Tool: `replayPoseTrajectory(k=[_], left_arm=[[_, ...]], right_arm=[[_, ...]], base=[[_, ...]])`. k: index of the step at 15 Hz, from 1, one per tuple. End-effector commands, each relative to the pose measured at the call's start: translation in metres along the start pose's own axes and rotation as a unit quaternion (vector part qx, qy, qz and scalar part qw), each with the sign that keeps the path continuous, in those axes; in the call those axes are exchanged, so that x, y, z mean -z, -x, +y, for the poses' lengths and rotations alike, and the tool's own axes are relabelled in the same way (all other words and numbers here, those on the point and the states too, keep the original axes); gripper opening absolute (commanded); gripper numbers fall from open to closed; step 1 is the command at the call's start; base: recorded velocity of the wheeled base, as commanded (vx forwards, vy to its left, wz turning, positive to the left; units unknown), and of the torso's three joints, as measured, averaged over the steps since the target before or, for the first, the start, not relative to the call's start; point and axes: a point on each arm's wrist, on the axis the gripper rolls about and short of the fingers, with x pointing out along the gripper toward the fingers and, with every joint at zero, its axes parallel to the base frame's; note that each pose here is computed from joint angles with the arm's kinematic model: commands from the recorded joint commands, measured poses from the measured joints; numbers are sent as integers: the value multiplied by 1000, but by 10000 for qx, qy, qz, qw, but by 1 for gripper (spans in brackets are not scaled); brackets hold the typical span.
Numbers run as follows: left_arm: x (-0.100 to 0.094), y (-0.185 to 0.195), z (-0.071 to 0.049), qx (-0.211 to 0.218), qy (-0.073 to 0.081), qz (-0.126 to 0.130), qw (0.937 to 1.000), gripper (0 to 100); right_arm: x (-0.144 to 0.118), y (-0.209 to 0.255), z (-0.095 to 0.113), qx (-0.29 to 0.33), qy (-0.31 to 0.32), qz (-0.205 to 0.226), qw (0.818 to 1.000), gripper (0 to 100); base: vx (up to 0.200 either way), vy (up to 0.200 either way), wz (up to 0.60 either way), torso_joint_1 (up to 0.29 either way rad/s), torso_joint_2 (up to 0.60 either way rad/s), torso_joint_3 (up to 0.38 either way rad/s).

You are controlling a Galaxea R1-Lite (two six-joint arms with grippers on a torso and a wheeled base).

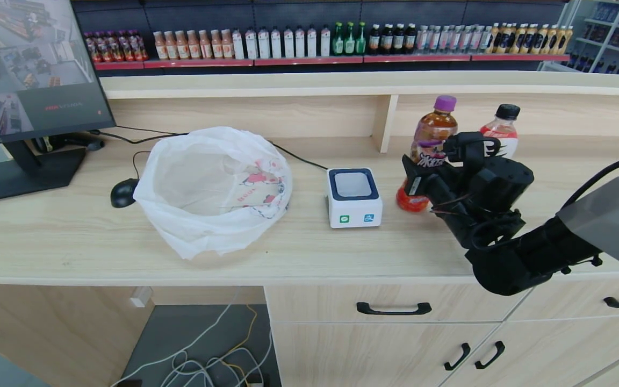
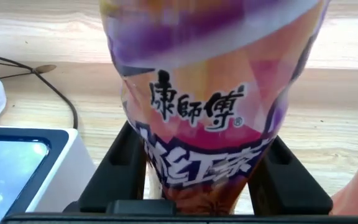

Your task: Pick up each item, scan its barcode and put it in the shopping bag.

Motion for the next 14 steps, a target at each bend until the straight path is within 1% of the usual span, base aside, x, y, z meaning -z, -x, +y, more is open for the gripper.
replayPoseTrajectory(k=[1, 6, 7, 8, 10, 12, 14], left_arm=[[0, 0, 0, -4, 2, 0, 10000, 100], [0, 0, 0, -4, 2, 0, 10000, 100], [0, 0, 0, -4, 2, 0, 10000, 100], [0, 0, 0, -4, 2, 0, 10000, 100], [0, 0, 0, -4, 2, 0, 10000, 100], [0, 0, 0, -4, 2, 0, 10000, 100], [0, 0, 0, -4, 2, 0, 10000, 100]], right_arm=[[-9, 1, 0, -4, 20, -109, 9999, 0], [-27, 6, 7, -71, 244, -291, 9993, 0], [-27, 6, 7, -71, 244, -291, 9993, 0], [-38, 10, 8, -85, 359, -398, 9985, 0], [-49, 26, 14, -198, 435, -389, 9981, 0], [-55, 45, 13, -177, 552, -270, 9980, 0], [-65, 79, 13, -87, 626, -186, 9978, 0]], base=[[0, 0, 0, 0, 0, 0], [0, 0, 0, 0, 0, 0], [0, 0, 0, 0, 0, 0], [0, 0, 0, 0, 0, 0], [0, 0, 0, 0, 0, 0], [0, 0, 0, 0, 0, 0], [0, 0, 0, 0, 0, 0]])
